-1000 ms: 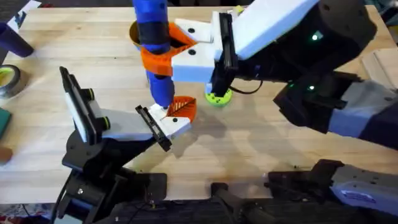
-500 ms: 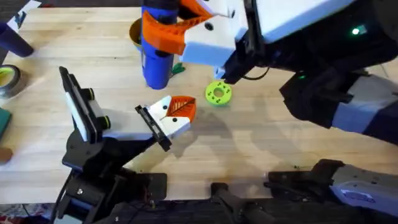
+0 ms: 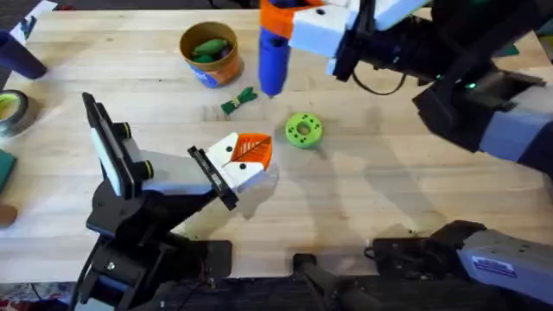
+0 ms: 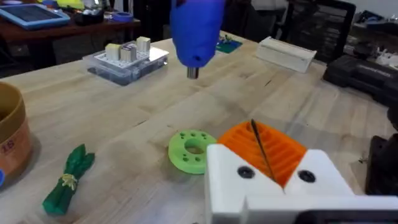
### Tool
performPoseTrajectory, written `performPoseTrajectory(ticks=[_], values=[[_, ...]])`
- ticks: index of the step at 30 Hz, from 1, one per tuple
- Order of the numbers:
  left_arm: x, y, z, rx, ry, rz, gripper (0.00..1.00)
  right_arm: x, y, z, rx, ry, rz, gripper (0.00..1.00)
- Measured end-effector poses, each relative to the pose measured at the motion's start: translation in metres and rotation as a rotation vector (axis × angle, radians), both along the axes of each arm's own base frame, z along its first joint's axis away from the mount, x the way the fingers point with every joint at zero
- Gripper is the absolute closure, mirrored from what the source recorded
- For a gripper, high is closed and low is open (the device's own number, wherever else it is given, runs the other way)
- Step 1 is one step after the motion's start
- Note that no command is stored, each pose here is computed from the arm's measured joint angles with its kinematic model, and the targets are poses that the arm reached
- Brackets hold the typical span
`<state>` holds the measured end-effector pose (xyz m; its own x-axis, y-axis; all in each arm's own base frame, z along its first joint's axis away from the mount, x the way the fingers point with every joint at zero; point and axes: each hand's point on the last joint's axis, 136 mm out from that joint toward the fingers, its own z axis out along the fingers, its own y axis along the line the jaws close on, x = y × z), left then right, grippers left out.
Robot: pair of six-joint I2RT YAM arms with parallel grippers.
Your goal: Pick up the gripper from the table and insert it into the empty holder that is missing its gripper. Then pick up a screw, insert it into the mounting hole, and use the screwdriver to tighten it. Finally, clean up the table by picking up the vegetable and placing it into the bucket.
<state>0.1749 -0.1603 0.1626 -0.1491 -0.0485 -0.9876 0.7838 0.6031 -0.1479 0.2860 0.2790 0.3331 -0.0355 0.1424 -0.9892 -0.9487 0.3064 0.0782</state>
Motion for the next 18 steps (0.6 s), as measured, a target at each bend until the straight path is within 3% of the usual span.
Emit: performPoseTrajectory(ticks=[5, 10, 14, 18], values=[[0.000, 0.000, 0.000, 0.000, 0.000, -0.001, 0.986, 0.042, -0.044, -0.065, -0.221, 0.098, -0.178, 0.977], [0.000, 0.000, 0.000, 0.000, 0.000, 0.000, 0.986, 0.058, -0.095, -0.146, -0.592, 0.144, -0.357, 0.977], [0.000, 0.000, 0.000, 0.000, 0.000, 0.000, 0.986, 0.066, -0.140, -0.192, -0.942, 0.074, -0.477, 0.977], [0.000, 0.000, 0.000, 0.000, 0.000, 0.000, 0.986, 0.069, -0.179, -0.229, -1.265, 0.019, -0.502, 0.977]])
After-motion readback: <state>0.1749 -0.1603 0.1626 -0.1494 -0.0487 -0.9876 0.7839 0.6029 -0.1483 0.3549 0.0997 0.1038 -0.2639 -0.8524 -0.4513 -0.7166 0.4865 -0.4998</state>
